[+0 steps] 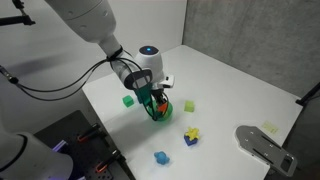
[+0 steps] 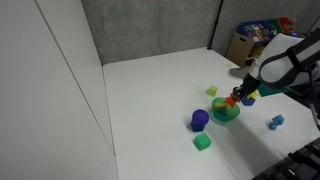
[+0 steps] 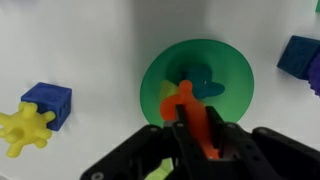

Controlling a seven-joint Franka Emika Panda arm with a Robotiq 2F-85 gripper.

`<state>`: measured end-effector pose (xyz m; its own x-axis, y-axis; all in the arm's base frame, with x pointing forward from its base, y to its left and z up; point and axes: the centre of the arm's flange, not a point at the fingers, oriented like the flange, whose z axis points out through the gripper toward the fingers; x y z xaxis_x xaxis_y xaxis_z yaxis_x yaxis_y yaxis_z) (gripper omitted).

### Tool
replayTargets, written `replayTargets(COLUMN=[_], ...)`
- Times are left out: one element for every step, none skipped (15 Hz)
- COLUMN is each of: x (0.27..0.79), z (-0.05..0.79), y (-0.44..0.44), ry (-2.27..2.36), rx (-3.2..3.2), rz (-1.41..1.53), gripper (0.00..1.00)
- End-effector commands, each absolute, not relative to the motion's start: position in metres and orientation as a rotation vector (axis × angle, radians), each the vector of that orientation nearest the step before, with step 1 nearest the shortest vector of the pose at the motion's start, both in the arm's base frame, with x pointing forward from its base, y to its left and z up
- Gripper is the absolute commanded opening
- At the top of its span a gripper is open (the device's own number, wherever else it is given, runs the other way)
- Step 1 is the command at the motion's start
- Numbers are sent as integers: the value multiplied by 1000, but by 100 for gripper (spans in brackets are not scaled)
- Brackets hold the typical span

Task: Put the orange object in the green bowl.

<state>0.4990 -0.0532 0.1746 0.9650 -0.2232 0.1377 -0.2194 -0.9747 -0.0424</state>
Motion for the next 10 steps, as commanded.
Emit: replayTargets(x=[506, 506, 506, 506, 506, 506, 506, 506, 505, 504], z=[157, 152, 147, 144, 140, 139, 141, 143, 147, 152], y=[-49, -49, -49, -50, -50, -49, -49, -48, -48, -48], ry=[411, 432, 444, 455, 466, 473, 479, 480, 479, 476], rx=[-3119, -3133, -3141, -3149, -3155, -3160, -3160, -3158, -3153, -3147], rz=[-195, -181, -168, -157, -147, -139, -137, -133, -125, -118], gripper=[9, 9, 9, 9, 15, 50, 50, 57, 66, 72])
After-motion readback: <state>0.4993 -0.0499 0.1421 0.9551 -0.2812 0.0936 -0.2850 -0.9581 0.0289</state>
